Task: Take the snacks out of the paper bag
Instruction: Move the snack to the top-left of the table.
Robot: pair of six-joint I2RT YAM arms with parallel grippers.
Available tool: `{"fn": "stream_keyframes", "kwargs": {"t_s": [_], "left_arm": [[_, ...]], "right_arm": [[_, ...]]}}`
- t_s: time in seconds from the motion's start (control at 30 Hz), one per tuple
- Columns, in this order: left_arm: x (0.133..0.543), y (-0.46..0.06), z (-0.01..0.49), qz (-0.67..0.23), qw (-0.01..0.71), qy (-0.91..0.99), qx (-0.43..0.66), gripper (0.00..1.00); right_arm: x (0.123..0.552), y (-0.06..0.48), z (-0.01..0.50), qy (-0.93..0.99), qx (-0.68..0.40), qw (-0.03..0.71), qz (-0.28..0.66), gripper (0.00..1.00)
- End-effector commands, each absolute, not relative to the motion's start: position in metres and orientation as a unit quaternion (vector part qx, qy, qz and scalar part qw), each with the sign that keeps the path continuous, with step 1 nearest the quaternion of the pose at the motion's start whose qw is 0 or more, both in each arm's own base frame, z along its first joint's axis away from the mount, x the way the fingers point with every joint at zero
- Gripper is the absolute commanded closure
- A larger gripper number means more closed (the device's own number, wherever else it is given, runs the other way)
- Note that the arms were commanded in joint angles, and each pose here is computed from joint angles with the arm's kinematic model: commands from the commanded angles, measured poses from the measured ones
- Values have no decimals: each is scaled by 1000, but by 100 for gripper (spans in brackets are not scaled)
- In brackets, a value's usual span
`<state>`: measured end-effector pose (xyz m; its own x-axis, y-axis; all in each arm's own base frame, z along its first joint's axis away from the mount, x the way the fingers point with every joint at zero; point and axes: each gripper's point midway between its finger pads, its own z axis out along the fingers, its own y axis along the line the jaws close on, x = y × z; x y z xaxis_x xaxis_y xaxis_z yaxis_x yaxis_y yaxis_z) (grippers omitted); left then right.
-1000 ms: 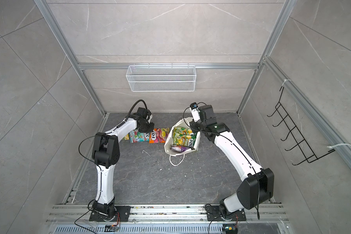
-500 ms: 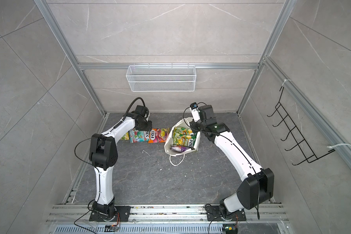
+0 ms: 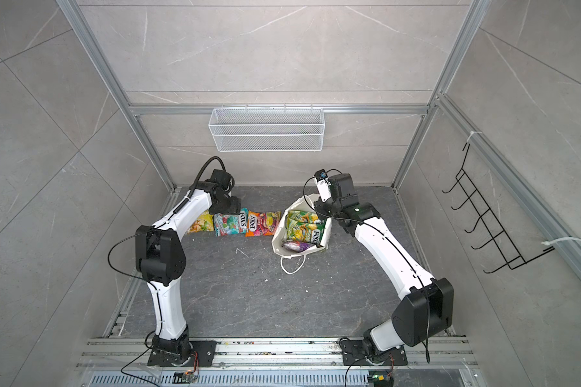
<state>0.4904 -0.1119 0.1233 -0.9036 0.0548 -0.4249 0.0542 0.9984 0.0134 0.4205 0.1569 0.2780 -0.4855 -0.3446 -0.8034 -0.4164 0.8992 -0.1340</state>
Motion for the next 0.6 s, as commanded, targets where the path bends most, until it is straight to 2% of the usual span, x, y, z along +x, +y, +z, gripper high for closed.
{"fn": "stream_keyframes", "kwargs": {"t_s": [0.0,0.3,0.43,0.57], "left_arm": [[486,-109,107,6,187,982,22,16],[494,-116,72,-14,165,985,54,17],[492,-120,63,-20,154,984,83,26],[489,-117,55,-16,147,983,112,27]], "right_arm": [[421,153,302,848,-206,487,40,100],[423,154,302,847,-209,487,37,100],[423,153,302,847,-208,488,35,100],[422,151,304,846,-209,490,31,100]]}}
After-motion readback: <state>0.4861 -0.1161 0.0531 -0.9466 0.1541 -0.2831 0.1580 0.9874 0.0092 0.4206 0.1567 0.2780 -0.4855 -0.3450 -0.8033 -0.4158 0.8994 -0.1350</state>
